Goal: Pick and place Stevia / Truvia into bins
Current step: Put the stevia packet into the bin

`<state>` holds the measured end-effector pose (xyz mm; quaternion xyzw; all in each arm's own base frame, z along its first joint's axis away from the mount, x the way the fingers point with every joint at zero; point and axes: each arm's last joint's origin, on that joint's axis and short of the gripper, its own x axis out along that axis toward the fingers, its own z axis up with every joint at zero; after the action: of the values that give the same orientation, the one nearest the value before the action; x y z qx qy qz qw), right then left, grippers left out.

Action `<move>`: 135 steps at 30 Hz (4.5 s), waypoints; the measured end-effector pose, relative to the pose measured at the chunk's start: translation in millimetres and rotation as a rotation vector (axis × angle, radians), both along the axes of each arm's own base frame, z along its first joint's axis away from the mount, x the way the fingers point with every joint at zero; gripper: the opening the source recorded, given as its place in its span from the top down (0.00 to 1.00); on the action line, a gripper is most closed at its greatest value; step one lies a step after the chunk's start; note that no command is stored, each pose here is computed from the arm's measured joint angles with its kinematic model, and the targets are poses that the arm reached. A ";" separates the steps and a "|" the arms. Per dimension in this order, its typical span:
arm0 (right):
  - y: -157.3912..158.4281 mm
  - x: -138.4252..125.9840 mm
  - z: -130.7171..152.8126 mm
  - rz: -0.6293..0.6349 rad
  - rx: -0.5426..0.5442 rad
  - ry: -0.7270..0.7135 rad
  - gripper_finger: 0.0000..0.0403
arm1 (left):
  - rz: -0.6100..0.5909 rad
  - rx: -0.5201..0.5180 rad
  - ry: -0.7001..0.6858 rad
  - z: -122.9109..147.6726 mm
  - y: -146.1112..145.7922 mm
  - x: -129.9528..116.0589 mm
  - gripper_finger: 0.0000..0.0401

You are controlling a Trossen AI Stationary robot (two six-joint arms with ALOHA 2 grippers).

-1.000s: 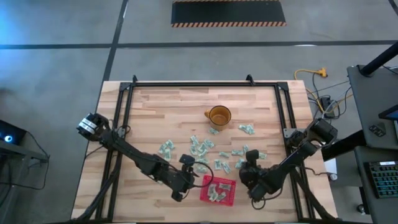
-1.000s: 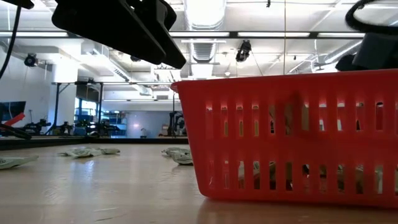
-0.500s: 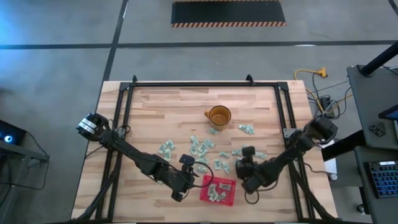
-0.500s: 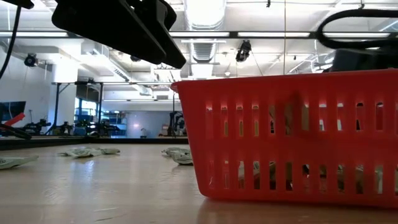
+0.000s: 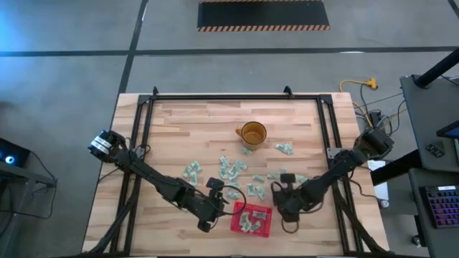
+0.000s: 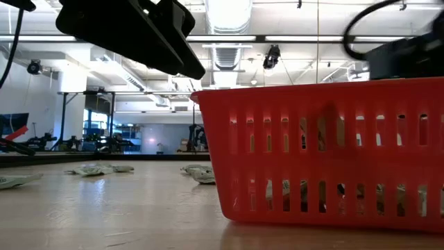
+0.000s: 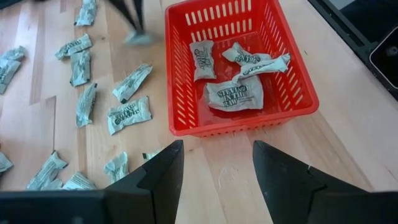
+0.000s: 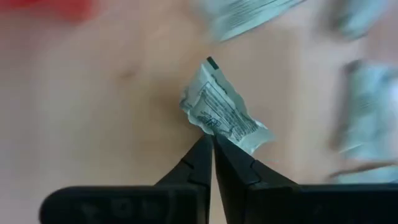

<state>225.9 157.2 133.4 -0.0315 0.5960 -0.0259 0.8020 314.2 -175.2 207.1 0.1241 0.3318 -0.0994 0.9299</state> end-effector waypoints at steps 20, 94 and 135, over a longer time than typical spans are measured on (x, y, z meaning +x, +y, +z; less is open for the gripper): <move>30.6 -30.9 45.7 -0.052 -0.158 -0.197 0.98 | 0.000 0.000 0.001 -0.4 0.2 -0.3 0.56; 62.0 23.8 65.7 0.277 -0.150 -0.483 0.98 | 0.015 0.035 0.042 -16.5 5.9 -7.4 0.56; 76.3 10.0 72.3 0.319 -0.087 -0.390 0.68 | 0.619 -0.222 0.510 -44.3 24.3 -47.9 0.56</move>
<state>235.9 233.6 205.7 -0.1542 0.4156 0.0697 0.8937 266.2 -151.0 162.8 -0.1114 0.5604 0.1221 0.8115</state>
